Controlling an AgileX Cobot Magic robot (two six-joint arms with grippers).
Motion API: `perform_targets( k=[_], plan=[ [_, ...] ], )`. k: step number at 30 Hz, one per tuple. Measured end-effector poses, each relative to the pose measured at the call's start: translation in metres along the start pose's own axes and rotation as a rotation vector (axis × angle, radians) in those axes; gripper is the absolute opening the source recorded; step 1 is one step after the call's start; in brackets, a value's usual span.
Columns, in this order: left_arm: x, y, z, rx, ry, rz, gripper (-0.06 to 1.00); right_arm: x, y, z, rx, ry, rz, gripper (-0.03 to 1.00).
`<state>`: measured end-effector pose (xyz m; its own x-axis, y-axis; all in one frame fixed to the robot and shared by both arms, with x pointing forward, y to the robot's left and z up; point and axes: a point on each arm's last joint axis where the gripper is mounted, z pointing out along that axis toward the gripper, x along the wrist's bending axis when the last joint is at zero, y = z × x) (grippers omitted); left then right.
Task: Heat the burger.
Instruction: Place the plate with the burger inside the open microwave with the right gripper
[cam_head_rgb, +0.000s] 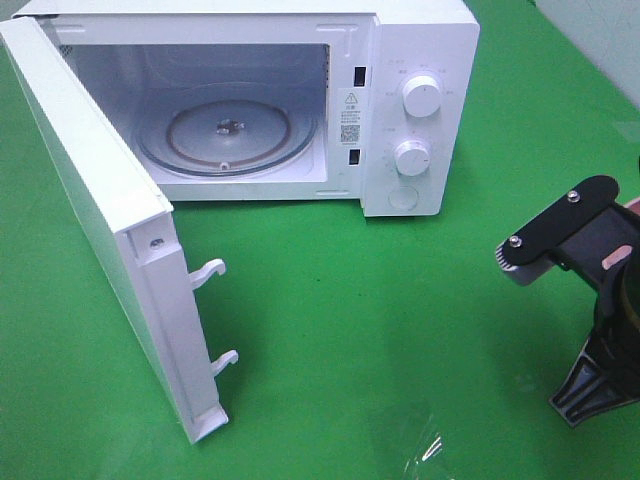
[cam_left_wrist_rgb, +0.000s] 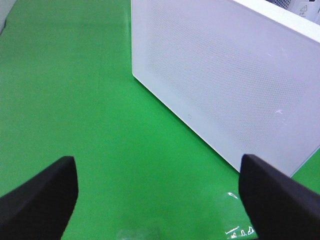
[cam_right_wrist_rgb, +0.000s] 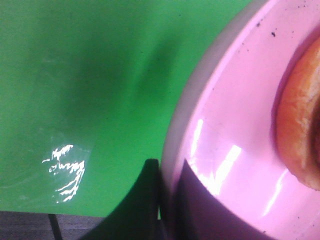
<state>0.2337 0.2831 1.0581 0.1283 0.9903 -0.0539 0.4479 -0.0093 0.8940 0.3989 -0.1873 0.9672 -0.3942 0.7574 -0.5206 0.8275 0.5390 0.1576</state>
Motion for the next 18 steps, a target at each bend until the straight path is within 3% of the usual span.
perform_targets(
  k=[18],
  plan=[
    [0.000, 0.000, 0.000, 0.000, 0.000, 0.000, 0.80, 0.051, -0.016, -0.039, -0.175, 0.042, -0.305, 0.04]
  ],
)
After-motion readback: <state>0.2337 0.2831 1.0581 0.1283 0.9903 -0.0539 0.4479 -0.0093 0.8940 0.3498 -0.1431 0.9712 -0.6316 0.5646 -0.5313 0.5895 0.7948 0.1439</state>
